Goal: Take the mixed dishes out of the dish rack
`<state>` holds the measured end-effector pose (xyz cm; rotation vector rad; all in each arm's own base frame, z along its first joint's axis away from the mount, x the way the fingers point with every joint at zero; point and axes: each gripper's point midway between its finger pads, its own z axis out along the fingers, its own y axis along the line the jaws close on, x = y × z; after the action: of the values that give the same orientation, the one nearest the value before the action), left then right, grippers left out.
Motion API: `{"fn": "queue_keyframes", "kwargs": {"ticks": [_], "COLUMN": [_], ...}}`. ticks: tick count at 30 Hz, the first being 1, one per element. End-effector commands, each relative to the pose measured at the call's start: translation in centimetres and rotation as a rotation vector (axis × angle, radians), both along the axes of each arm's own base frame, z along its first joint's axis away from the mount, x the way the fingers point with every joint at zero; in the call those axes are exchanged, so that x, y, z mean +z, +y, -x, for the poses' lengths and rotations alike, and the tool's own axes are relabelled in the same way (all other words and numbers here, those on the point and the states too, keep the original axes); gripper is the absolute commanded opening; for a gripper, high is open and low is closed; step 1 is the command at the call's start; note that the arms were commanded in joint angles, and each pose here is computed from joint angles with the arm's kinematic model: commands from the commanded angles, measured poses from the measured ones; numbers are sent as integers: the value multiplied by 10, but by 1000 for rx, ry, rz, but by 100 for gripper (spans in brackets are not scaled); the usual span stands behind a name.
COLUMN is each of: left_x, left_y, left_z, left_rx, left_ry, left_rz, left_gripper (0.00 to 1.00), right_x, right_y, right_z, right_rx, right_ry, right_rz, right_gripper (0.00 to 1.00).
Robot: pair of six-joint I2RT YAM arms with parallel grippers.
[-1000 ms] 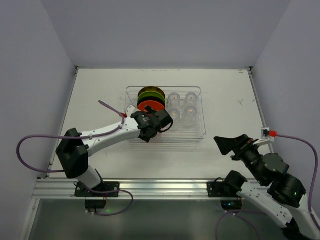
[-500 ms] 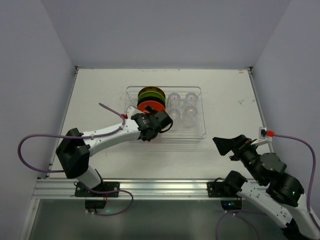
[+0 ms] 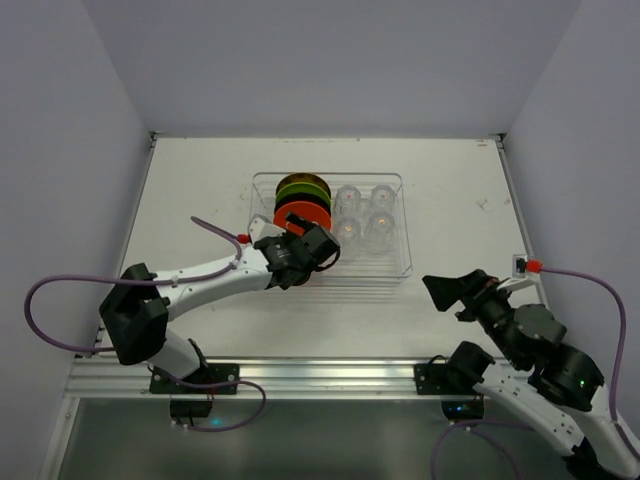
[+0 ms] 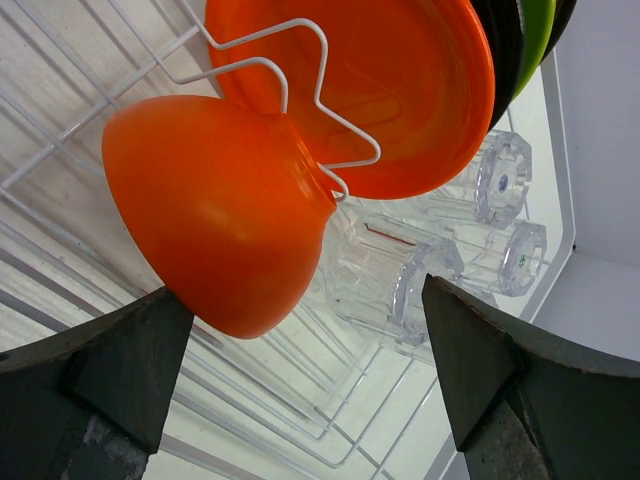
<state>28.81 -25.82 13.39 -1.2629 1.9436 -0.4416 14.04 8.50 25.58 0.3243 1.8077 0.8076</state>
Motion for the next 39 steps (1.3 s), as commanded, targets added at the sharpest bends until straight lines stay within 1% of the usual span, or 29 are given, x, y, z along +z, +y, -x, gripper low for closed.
{"fn": "queue_keyframes", "kwargs": {"ticks": [1, 8, 14, 23, 25, 31, 39], "left_x": [-15, -17, -17, -35, -34, -36, -37], "left_y": [7, 9, 11, 16, 17, 18, 17], "left_z": [-16, -15, -15, -12, -12, -10, -9], "left_rx": [431, 426, 428, 426, 423, 421, 419], "left_ry": [-102, -145, -167, -178, -196, -195, -197], "left_rz": [407, 384, 400, 414, 421, 416, 414], "left_gripper": [100, 100, 98, 97, 95, 92, 81], "right_x": [-4, -9, -14, -17, -17, -17, -18], "right_y": [2, 10, 12, 17, 19, 26, 25], "right_z": [-6, -7, -8, -8, -8, -9, -6], "right_rx": [-13, 16, 23, 38, 46, 69, 77], "right_ry": [5, 15, 25, 28, 28, 27, 28], "right_rz": [27, 50, 58, 58, 57, 46, 46], "right_gripper": [99, 99, 99, 99, 99, 99, 99]}}
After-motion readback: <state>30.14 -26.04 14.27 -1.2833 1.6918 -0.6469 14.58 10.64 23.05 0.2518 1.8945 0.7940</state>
